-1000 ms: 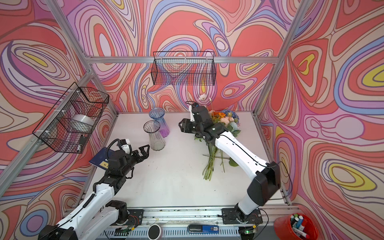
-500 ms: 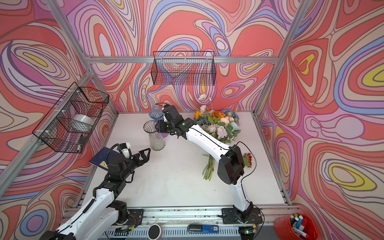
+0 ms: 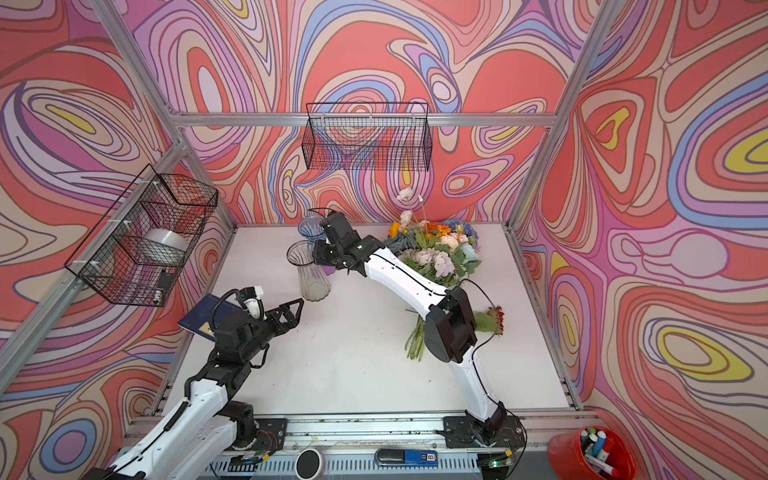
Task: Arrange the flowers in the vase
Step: 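Slide the clear glass vase toward the robot to mid-table with the right gripper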
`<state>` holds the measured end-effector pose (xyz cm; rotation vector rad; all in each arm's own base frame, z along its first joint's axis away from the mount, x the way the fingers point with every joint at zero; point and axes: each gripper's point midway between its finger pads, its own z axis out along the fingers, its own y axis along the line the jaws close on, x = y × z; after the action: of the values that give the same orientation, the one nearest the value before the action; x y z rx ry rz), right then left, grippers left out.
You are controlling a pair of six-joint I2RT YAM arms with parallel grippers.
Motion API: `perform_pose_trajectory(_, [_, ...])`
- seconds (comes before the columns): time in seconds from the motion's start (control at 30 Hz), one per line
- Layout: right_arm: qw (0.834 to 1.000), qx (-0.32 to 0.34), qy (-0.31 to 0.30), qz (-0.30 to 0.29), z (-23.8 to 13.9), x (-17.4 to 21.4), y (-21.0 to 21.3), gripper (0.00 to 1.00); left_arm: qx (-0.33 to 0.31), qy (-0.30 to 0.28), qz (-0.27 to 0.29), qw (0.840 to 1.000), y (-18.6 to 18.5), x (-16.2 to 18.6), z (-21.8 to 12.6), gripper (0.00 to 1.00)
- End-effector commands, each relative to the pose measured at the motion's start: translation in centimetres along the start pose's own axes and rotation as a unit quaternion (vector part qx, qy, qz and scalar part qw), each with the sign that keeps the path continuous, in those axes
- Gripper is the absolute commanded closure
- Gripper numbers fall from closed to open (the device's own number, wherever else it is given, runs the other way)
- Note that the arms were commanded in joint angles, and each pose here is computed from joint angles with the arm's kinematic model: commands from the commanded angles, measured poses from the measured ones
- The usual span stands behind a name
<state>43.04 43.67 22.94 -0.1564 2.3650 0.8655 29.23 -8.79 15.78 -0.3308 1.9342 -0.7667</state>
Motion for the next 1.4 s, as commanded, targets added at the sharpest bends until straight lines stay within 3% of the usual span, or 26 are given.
perform_pose_trajectory(0.0, [1.0,0.003,-0.001,0.005,0.5,-0.2,0.0,0.67,0.012,-0.007,0.01,1.0,-1.1,-0.9,-0.3,0.0])
perform_pose_trajectory(0.2, [1.0,0.002,0.008,0.006,1.3,0.0,0.1,0.72,0.011,-0.009,0.008,1.0,-1.1,-0.9,-0.6,0.0])
perform_pose_trajectory(0.67, [1.0,0.023,0.001,-0.003,-0.7,-0.8,0.0,1.0,0.02,-0.028,0.012,0.999,-2.3,-2.1,-2.4,0.0])
perform_pose_trajectory(0.97, [0.997,0.059,-0.003,-0.039,-5.9,-0.9,-1.2,1.0,0.029,-0.051,0.021,0.998,-3.4,-3.4,-3.9,0.0])
perform_pose_trajectory(1.37, [0.996,0.085,-0.013,-0.025,-12.0,0.1,-4.3,1.0,0.094,-0.059,0.013,0.994,-7.2,-5.5,-4.1,0.0])
